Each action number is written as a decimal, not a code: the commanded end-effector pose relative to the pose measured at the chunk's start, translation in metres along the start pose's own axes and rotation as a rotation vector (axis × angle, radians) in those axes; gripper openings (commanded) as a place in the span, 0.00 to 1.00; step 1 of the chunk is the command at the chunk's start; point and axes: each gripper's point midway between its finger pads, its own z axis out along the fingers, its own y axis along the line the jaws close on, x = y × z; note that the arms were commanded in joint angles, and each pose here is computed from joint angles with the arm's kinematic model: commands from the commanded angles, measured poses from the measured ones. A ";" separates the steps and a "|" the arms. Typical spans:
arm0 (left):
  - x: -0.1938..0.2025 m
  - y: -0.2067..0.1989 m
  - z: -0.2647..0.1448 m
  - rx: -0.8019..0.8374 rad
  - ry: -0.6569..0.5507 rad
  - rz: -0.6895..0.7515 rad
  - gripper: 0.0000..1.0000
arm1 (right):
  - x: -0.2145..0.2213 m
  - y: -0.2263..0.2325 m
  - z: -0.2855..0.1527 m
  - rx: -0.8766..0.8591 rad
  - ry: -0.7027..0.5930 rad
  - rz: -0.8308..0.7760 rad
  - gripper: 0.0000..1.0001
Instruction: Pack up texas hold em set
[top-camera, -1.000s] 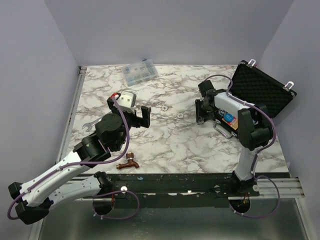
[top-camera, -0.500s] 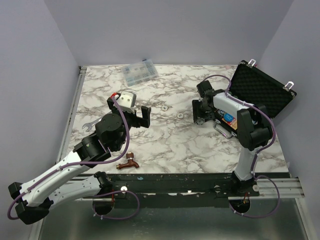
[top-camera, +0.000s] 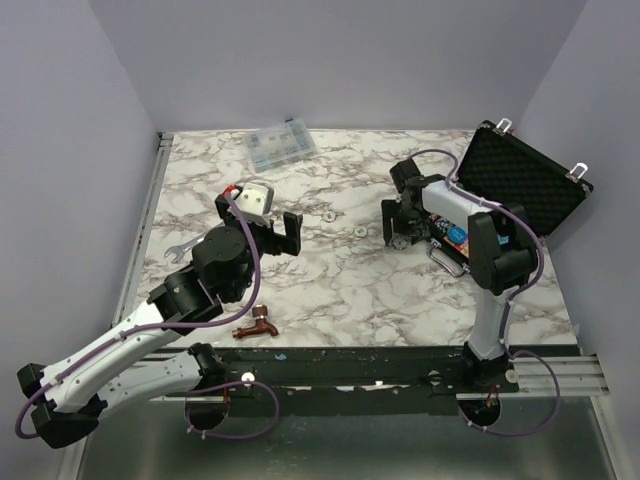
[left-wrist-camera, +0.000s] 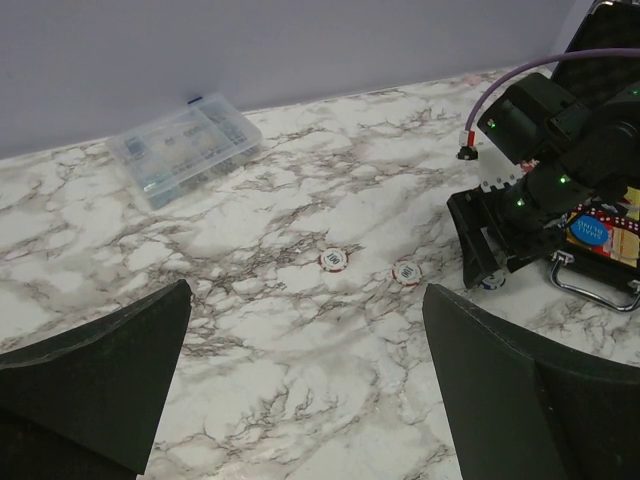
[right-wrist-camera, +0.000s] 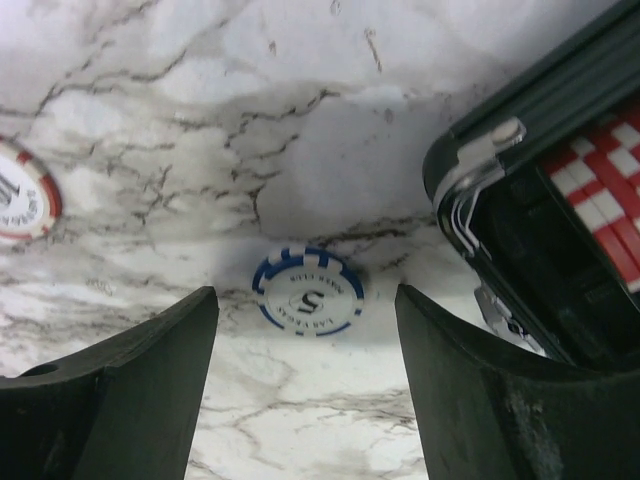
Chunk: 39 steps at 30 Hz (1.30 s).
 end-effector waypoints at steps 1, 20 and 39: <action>-0.011 0.001 -0.001 -0.003 -0.018 -0.013 0.99 | 0.007 -0.006 0.009 0.066 0.070 0.028 0.72; -0.017 0.002 -0.006 0.007 -0.036 -0.027 0.99 | 0.023 -0.002 0.018 0.120 0.120 -0.001 0.61; -0.014 -0.001 -0.003 0.010 -0.022 -0.018 0.99 | 0.033 0.007 0.038 0.050 0.136 -0.021 0.53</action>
